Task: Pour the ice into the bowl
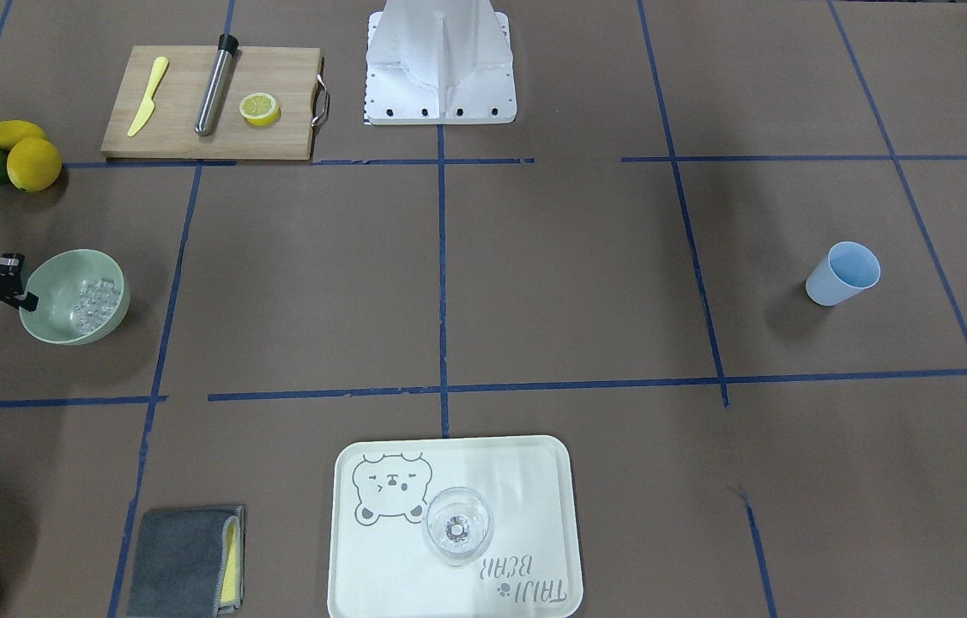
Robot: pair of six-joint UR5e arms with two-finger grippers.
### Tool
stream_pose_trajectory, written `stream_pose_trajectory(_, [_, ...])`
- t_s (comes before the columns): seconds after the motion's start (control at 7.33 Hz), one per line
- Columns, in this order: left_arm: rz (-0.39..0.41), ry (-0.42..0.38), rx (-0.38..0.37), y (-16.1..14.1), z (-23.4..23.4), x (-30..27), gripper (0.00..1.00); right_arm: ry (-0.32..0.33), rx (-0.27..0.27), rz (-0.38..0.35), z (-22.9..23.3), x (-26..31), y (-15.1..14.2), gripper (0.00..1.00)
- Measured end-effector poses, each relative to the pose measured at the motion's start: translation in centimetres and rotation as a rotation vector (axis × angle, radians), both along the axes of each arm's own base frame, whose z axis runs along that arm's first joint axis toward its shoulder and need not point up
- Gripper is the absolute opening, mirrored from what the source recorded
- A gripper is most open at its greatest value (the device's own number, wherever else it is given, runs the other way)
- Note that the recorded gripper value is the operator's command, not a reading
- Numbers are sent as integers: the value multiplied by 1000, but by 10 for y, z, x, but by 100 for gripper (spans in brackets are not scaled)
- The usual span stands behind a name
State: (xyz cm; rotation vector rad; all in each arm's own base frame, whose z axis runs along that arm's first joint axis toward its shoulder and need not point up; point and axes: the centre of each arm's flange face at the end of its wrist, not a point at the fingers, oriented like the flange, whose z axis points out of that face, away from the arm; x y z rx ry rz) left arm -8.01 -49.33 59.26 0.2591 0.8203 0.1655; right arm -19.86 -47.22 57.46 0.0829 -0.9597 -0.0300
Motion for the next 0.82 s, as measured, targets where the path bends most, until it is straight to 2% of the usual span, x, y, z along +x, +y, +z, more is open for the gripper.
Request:
stream_pose_trajectory(0.27, [0,0,7,0,0,0,100,10,3,-5,3,-6,5,42])
stream_pose_trajectory(0.41, [0,0,9,0,0,0,100,14,7,-5,4,-7,6,99])
stream_pose_trajectory(0.82, [0,-1,10,0,0,0,100,19,39,4,-7,-8,1,100])
